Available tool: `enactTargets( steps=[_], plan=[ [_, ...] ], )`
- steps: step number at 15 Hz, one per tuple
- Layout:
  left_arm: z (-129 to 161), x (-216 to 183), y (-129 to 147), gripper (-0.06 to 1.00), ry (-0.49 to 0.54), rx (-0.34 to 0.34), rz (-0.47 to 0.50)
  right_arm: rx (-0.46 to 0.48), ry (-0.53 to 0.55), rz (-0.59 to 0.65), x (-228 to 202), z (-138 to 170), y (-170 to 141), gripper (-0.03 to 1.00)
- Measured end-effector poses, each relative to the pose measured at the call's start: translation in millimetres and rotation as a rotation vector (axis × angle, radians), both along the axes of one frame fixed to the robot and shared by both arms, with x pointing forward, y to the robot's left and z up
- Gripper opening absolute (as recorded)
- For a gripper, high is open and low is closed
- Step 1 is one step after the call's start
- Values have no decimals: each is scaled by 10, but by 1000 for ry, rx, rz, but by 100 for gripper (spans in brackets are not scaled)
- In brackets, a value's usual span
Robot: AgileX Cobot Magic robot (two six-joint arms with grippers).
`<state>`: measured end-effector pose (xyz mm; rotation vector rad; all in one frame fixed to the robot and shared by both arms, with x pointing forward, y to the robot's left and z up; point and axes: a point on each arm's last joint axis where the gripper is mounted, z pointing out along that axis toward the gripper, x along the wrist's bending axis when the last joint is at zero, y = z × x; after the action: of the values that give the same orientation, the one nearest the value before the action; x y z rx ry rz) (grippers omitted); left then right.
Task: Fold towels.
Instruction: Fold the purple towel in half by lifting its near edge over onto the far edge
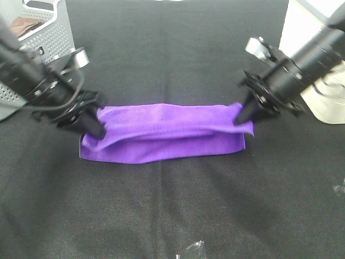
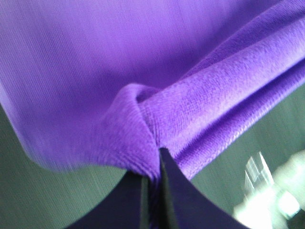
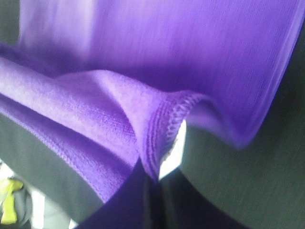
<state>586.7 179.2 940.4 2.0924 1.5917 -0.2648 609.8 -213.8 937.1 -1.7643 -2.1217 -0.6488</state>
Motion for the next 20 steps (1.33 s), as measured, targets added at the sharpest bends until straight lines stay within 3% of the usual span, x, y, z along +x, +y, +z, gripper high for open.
enactTargets(
  steps=[4, 7, 10, 15, 20],
  plan=[
    [-93, 480, -83, 0, -59, 25, -14, 2, -72, 7, 525, -60, 51, 0],
    [-143, 742, -83, 0, -86, 43, -1, -28, -55, -9, 665, -203, 41, 0],
    [-205, 815, -31, 0, -85, 49, 13, -30, -32, -53, 724, -367, 38, 0],
    [-300, 867, 6, 0, -117, 73, 18, 11, -21, -158, 801, -308, 14, 0],
    [-391, 1001, -8, 0, -154, 80, 24, 6, -37, -194, 873, -438, 3, 2]
  ],
)
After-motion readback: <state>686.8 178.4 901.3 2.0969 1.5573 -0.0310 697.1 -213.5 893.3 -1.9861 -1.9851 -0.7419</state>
